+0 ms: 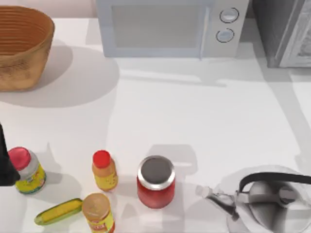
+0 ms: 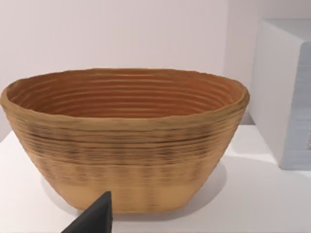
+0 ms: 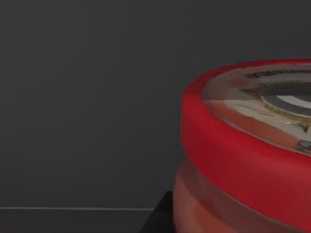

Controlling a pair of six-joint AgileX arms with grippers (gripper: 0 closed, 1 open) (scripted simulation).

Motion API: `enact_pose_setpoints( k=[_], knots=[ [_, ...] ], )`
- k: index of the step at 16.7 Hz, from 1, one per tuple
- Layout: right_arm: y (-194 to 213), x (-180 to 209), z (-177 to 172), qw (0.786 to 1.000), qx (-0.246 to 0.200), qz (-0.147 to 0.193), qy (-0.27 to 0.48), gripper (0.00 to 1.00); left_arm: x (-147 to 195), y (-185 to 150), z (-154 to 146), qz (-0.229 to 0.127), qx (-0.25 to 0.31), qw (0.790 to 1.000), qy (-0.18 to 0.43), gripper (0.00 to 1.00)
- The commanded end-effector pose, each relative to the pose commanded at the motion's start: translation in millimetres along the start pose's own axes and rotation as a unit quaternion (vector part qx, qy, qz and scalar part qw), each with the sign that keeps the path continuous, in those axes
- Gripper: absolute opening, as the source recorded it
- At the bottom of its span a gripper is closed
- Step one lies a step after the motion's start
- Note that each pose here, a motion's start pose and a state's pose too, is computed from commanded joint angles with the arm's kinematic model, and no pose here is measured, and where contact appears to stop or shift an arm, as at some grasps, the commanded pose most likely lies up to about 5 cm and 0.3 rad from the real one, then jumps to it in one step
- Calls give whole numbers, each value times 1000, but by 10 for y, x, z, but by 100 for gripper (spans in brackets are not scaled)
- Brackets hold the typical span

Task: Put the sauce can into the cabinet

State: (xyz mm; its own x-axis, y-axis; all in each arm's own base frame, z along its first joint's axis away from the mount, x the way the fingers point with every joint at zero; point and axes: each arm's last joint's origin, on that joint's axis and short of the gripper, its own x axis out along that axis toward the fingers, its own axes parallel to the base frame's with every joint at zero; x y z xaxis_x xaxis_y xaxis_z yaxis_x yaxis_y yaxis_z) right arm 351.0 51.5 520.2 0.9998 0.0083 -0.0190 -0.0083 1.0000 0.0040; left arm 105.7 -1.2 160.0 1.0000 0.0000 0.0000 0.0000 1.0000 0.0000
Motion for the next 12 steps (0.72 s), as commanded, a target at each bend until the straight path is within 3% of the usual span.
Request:
enact_pose_setpoints(
  k=[4,9,12],
  knots=[
    [-38,412,-95,1000,-1,-1,-4,0,0,0,0,0,0,1000,0,100],
    [-67,453,-94,1000,0,-4,-9,0,0,0,0,0,0,1000,0,100],
    [-67,453,-94,1000,0,-4,-9,23,0,0,0,0,0,1000,0,100]
  ],
)
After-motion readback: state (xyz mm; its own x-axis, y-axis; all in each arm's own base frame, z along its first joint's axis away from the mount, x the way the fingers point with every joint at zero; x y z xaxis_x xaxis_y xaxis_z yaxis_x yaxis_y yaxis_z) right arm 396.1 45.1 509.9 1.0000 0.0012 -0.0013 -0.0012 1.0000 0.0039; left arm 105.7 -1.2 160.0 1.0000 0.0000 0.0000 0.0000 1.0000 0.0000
